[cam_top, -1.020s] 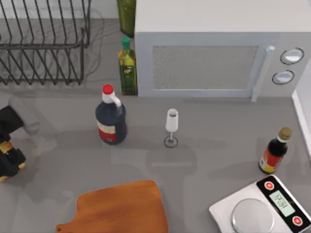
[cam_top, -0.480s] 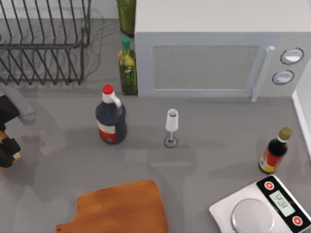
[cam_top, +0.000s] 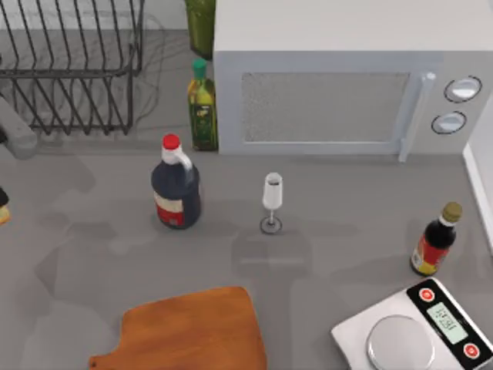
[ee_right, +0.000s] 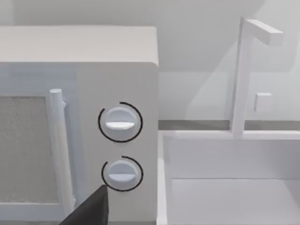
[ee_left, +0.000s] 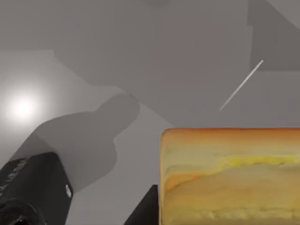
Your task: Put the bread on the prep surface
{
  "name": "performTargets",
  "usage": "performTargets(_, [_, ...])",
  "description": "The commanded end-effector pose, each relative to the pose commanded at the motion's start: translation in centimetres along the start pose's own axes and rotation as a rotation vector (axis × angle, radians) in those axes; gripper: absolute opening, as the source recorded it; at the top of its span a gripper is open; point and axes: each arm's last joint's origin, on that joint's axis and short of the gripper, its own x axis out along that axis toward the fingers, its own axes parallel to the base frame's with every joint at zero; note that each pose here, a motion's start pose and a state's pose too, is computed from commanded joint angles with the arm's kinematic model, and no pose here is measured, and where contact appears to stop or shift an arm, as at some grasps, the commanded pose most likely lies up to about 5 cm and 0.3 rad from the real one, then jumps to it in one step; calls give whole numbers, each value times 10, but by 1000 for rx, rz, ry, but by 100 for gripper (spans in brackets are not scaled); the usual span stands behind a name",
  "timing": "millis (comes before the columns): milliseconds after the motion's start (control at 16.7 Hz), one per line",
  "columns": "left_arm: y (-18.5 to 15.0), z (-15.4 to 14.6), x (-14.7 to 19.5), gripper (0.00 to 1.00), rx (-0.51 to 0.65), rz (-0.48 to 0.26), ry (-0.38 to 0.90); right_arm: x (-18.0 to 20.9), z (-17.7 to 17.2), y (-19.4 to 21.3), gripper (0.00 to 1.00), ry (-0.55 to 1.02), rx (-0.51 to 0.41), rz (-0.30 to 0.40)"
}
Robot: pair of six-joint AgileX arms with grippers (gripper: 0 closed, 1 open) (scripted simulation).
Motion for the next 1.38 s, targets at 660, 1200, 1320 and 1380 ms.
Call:
performTargets(660, [-4, 5, 14, 0, -254, -6, 23, 0, 0, 0, 100, 0, 0, 0])
performTargets(1200, [-47, 30, 51, 0, -1134, 11, 135, 0, 0, 0, 100, 0, 0, 0])
performTargets(1320, [-63, 37, 58, 0, -1354, 33, 168, 0, 0, 0, 100, 0, 0, 0])
performTargets(1380, [-71, 41, 62, 0, -1460, 48, 182, 0, 0, 0, 100, 0, 0, 0])
